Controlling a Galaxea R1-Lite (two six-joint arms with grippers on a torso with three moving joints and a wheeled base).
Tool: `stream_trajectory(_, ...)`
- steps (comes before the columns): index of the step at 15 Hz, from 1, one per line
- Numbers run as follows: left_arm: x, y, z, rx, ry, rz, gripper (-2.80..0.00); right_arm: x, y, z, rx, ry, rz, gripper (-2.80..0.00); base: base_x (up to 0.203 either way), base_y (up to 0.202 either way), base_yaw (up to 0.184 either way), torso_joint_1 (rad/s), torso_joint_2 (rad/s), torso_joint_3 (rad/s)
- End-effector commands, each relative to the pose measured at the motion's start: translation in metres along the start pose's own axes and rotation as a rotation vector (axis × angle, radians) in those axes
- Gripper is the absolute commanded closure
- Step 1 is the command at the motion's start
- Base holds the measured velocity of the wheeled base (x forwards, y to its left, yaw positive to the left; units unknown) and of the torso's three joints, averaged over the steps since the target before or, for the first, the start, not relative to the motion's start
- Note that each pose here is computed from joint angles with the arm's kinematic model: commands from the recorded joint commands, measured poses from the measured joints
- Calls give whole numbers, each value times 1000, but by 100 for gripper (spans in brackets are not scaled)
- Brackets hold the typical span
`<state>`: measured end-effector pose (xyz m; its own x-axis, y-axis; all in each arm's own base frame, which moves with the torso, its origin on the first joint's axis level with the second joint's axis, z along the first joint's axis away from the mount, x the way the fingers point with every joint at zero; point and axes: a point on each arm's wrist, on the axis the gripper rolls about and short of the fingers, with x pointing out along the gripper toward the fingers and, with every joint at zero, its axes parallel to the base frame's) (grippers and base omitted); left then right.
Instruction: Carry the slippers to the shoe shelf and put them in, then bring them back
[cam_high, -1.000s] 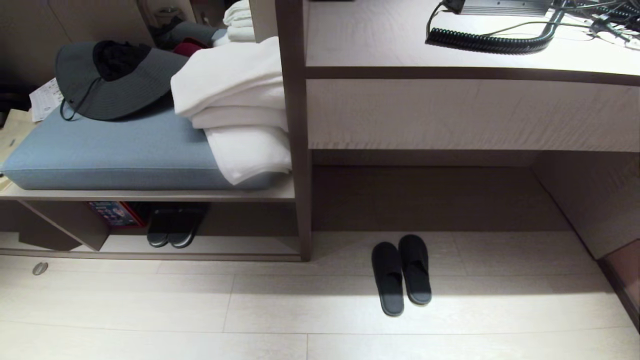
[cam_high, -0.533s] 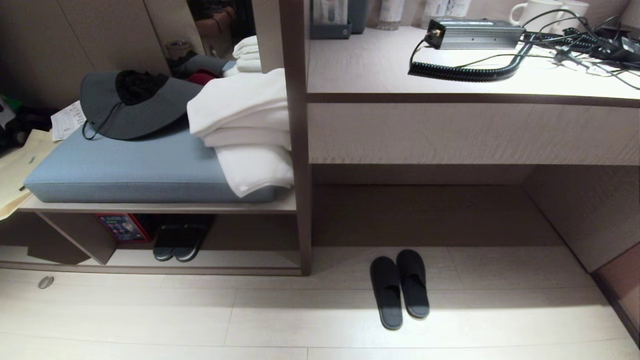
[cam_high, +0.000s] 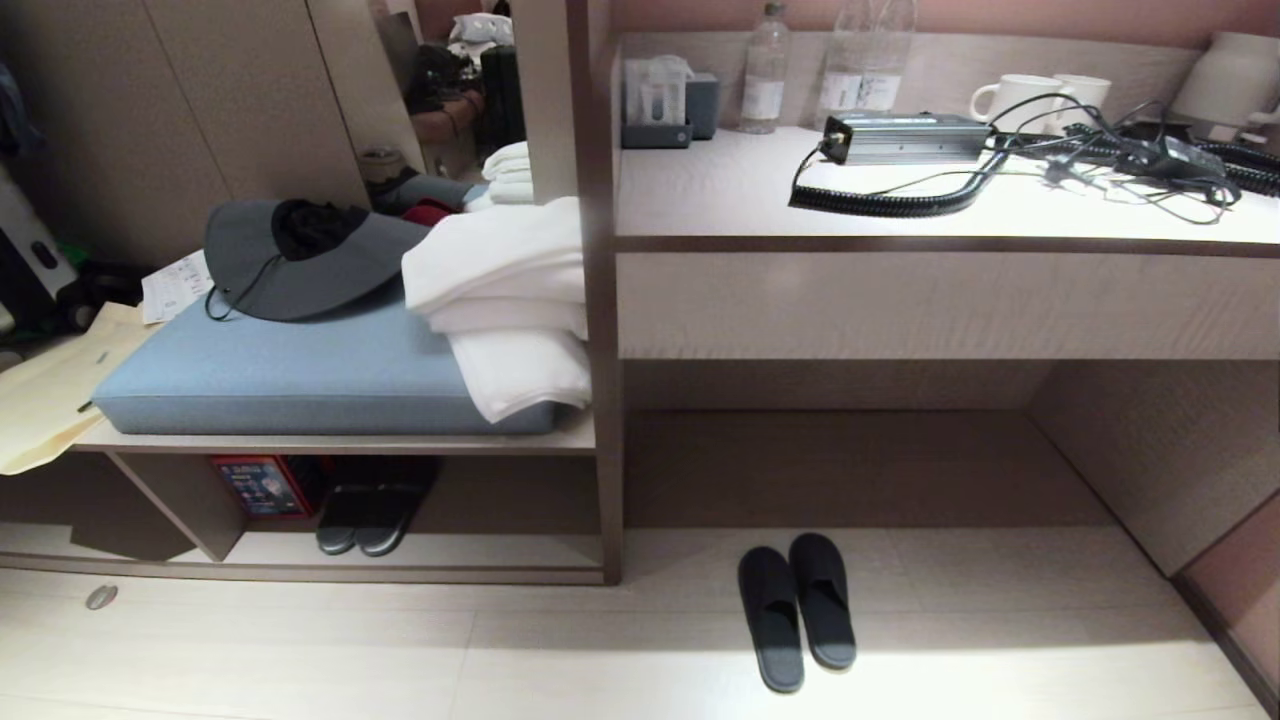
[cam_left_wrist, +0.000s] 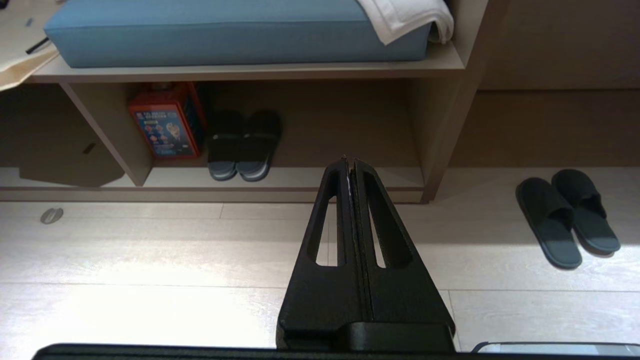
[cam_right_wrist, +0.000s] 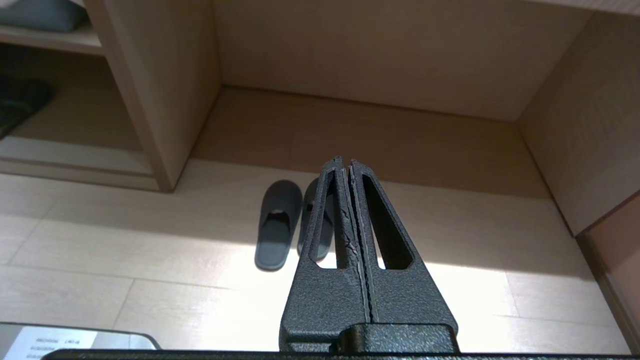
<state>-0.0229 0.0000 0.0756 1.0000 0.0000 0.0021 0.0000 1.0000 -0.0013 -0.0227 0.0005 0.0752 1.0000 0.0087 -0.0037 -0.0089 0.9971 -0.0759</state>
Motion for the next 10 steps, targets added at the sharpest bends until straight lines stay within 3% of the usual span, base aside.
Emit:
stream_trajectory(1,0,0,0,0,1,2,0,0,0,0,-1,2,0,0,0,0,0,4,2,204)
stream_trajectory(10,0,0,0,1,0,0,0,0,0,0,-1,1,1,0,0,0,0,1,2,201)
